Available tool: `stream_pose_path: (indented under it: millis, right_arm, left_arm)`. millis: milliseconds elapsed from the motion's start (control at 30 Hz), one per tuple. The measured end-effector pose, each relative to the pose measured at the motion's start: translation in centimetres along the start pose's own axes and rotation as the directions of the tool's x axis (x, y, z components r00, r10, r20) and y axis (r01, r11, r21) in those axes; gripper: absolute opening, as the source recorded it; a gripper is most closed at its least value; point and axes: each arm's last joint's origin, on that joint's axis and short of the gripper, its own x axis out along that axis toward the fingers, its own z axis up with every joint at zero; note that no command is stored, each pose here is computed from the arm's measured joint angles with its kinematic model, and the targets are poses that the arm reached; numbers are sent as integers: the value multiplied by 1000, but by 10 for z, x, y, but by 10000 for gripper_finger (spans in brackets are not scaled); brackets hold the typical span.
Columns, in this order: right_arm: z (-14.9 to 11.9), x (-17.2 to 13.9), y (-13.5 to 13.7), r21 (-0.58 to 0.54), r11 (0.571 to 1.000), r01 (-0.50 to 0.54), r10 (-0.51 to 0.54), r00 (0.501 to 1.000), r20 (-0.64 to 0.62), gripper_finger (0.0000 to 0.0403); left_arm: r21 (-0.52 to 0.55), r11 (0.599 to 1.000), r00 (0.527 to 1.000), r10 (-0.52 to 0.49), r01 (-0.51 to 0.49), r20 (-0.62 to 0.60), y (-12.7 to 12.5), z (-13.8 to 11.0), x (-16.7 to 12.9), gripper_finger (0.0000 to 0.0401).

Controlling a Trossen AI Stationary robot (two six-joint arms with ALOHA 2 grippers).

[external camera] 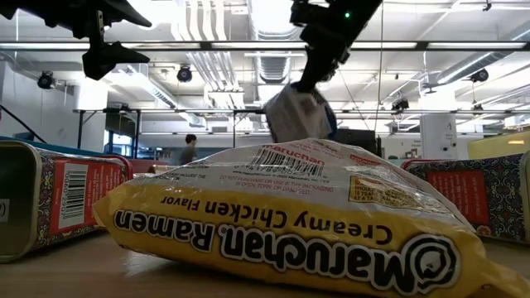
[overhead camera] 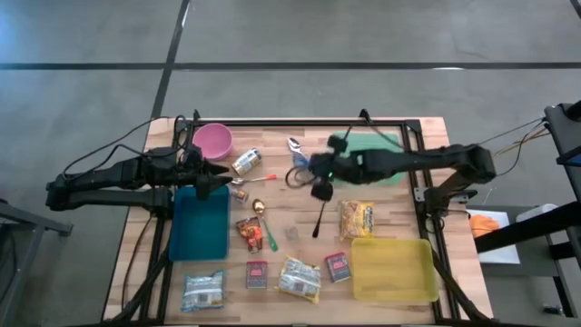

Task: Pick & Place Food Item
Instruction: Put the blue noodle pack into the green bin

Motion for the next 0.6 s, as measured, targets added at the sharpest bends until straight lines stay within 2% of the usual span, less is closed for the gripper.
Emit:
stream_pose_path:
  millis: [233, 367, 600]
  right_arm:
    - [-3, -27, -54, 117, 986, 122, -123, 992, 2, 8]
    - [-12, -36, -79, 157, 973, 169, -163, 985, -51, 8]
    - [-34, -36, -102, 130, 965, 227, -198, 958, -208, 8]
  left_arm:
    - [0, 1000, 1000, 3, -3, 2, 0, 0, 0, 299]
    - [0, 1000, 1000, 6, -6, 4, 0, 0, 0, 299]
    - [0, 1000, 1000, 6, -6, 4, 0, 0, 0, 299]
